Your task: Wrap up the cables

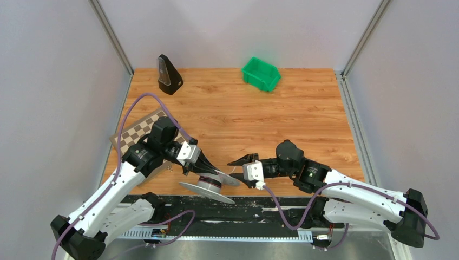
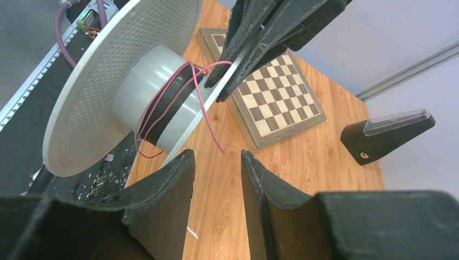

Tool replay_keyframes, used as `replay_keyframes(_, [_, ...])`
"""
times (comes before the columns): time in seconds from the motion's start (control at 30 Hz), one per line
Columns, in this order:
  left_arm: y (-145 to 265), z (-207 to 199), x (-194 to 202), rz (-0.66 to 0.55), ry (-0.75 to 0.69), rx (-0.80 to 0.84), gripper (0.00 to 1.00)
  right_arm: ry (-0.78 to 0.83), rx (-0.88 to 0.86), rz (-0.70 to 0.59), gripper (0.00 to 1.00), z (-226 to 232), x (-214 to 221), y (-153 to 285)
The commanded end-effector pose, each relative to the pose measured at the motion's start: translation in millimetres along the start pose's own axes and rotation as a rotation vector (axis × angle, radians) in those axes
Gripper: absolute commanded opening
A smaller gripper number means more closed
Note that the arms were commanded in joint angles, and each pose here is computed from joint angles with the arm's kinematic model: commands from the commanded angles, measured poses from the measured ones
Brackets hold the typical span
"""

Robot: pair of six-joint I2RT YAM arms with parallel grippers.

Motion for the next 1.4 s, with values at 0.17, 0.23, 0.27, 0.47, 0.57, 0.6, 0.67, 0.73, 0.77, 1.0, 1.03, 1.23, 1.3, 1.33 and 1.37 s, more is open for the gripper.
replay_keyframes(0.17, [0,1,-20,-0.035,-0.076,0.017,0.00,0.064,0.024,-0.108,0.38,-19,-30,-1])
replay_keyframes(0.23, [0,2,-19,-0.033,-0.069,0.016,0.00,0.067,0.025,-0.114,0.37,-20,-32,-1])
replay_keyframes(0.27, [0,2,-19,-0.033,-0.067,0.017,0.00,0.068,0.024,-0.117,0.37,-20,-33,-1])
replay_keyframes(0.47, [0,4,-18,-0.029,-0.057,0.012,0.00,0.074,0.023,-0.130,0.35,-20,-37,-2])
replay_keyframes(0.57, [-1,7,-17,-0.023,-0.050,0.003,0.00,0.074,0.022,-0.133,0.31,-19,-38,-1])
replay_keyframes(0.6, [-1,7,-17,-0.021,-0.048,-0.001,0.00,0.073,0.020,-0.131,0.28,-17,-37,-1])
replay_keyframes(0.67, [0,8,-17,-0.020,-0.045,-0.004,0.00,0.070,0.016,-0.131,0.24,-15,-36,0])
replay_keyframes(0.73, [0,8,-17,-0.021,-0.046,-0.006,0.00,0.069,0.008,-0.137,0.24,-13,-36,0])
replay_keyframes(0.77, [0,8,-17,-0.022,-0.047,-0.006,0.00,0.068,0.006,-0.138,0.24,-13,-36,-1])
replay_keyframes(1.0, [0,8,-19,-0.027,-0.050,-0.005,0.00,0.064,0.004,-0.141,0.21,-13,-37,-1])
replay_keyframes(1.03, [0,7,-19,-0.028,-0.050,-0.005,0.00,0.063,0.003,-0.139,0.22,-13,-36,-2])
replay_keyframes(1.23, [0,7,-19,-0.030,-0.047,-0.003,0.00,0.047,-0.015,-0.132,0.23,-11,-32,-6])
replay_keyframes(1.3, [0,7,-20,-0.031,-0.052,-0.004,0.00,0.047,-0.016,-0.133,0.23,-12,-33,-7])
replay_keyframes(1.33, [0,7,-20,-0.032,-0.054,-0.004,0.00,0.047,-0.016,-0.133,0.23,-12,-33,-7])
replay_keyframes(1.37, [0,7,-20,-0.032,-0.053,-0.003,0.00,0.047,-0.015,-0.131,0.22,-12,-33,-7])
Point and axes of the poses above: each gripper's point midway between its finger pads, its own y axis back along the fingers, its own z axis along the line the jaws close on, x = y × z, the point moved 5 cm from there along y, back along the fingers, and after that the axes turned 12 degrees about y, right-handed, at the moved point
